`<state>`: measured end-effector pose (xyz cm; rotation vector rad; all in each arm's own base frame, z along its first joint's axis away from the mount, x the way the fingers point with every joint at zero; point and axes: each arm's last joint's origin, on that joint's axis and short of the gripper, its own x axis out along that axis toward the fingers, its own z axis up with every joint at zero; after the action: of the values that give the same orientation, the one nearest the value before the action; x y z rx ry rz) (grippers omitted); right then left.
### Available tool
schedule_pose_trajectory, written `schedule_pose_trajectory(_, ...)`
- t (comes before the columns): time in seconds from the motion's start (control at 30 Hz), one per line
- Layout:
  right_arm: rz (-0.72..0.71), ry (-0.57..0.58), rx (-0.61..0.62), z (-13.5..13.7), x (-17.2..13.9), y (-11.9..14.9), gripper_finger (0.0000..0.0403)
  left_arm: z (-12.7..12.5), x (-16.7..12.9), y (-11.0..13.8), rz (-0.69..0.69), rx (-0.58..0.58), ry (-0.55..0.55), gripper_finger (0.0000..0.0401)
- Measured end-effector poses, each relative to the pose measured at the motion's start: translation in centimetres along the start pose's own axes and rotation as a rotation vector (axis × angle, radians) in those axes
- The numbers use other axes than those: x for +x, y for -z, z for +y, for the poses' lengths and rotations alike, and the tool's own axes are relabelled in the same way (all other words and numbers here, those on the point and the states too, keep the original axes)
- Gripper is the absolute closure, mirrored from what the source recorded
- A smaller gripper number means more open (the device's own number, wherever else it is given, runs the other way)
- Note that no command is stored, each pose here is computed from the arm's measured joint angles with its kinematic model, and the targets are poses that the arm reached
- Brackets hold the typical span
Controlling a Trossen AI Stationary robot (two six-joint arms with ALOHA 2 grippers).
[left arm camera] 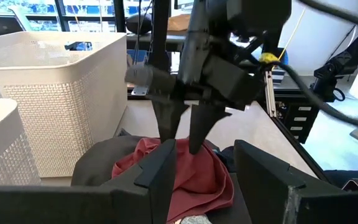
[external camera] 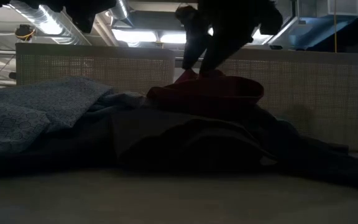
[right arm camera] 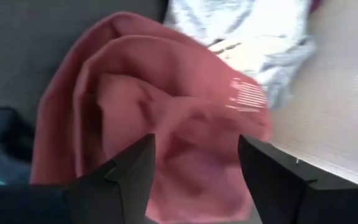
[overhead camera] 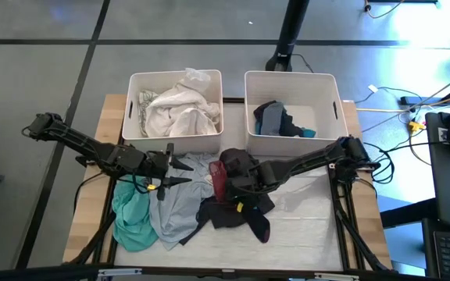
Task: Sort clothes
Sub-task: Put the red underwear into the right white bin
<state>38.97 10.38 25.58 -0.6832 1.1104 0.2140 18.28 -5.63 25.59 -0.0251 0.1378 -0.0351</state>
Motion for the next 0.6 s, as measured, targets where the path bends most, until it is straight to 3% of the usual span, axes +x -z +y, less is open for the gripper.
schedule_pose_trajectory(0.17,-0.01,-0.074,-0.003,0.5,0.9,-0.2,0.0173,0.0,0.0,0.0,0.0,0.0,0.0,0.0248)
schedule_pose_trajectory(0.6,-0.015,-0.128,-0.044,1.2,3.3,-0.7,0.0173,0.0,0.0,0.0,0.002,0.001,0.0,0.0248)
